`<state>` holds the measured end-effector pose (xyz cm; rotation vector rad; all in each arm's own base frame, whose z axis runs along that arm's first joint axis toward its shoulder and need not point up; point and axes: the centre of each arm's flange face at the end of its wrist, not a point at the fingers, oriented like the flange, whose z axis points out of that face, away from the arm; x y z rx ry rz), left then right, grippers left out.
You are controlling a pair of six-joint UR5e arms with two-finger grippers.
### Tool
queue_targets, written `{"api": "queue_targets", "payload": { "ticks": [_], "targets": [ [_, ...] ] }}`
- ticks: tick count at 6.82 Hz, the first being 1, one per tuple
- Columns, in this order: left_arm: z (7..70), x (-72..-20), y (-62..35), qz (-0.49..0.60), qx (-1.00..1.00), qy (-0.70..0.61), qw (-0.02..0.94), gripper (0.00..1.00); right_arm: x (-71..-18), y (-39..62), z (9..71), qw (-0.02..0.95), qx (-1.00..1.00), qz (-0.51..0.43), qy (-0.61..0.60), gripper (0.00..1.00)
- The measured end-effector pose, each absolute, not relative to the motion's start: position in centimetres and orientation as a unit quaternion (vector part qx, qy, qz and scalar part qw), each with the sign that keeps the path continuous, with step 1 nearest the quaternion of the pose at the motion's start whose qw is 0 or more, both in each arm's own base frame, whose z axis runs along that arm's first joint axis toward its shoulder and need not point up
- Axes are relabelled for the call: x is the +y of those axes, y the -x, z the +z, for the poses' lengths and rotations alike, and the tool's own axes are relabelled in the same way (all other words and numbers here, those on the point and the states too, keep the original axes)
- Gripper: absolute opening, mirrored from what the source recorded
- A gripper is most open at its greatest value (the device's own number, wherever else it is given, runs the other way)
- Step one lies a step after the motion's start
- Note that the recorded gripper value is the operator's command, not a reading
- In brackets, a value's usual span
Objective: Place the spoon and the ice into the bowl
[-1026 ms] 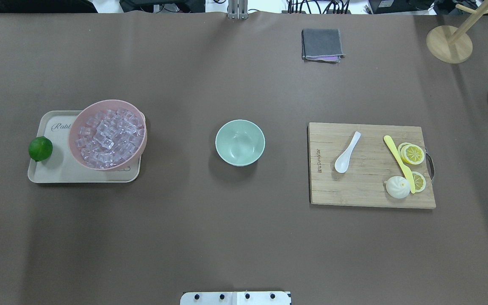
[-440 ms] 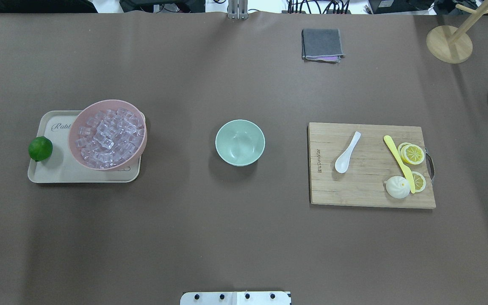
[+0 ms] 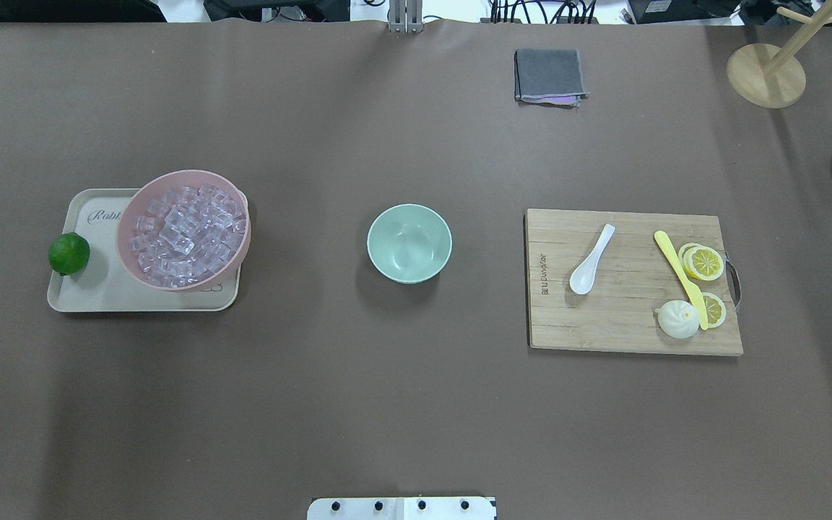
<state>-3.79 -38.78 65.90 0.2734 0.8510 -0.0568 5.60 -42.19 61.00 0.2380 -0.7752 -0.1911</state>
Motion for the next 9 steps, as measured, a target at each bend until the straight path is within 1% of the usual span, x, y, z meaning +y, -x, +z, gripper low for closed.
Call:
{"api": "queue_targets", "payload": {
  "ticks": [2, 7, 9],
  "targets": [
    [65.2, -38.8, 3.7, -0.043, 0.424, -0.141, 0.894, 0.98, -42.3, -5.4, 60.6, 0.909, -0.388, -0.097, -0.119, 1.0],
    [64.6, -39.0, 3.4, -0.041, 0.437, -0.146, 0.887, 0.97, -42.0, -5.1, 60.7, 0.904, -0.401, -0.095, -0.116, 0.99],
    [63.7, -39.3, 2.8, -0.023, 0.459, -0.146, 0.876, 0.97, -42.6, -4.1, 59.8, 0.905, -0.405, -0.07, -0.108, 0.98]
  ]
}}
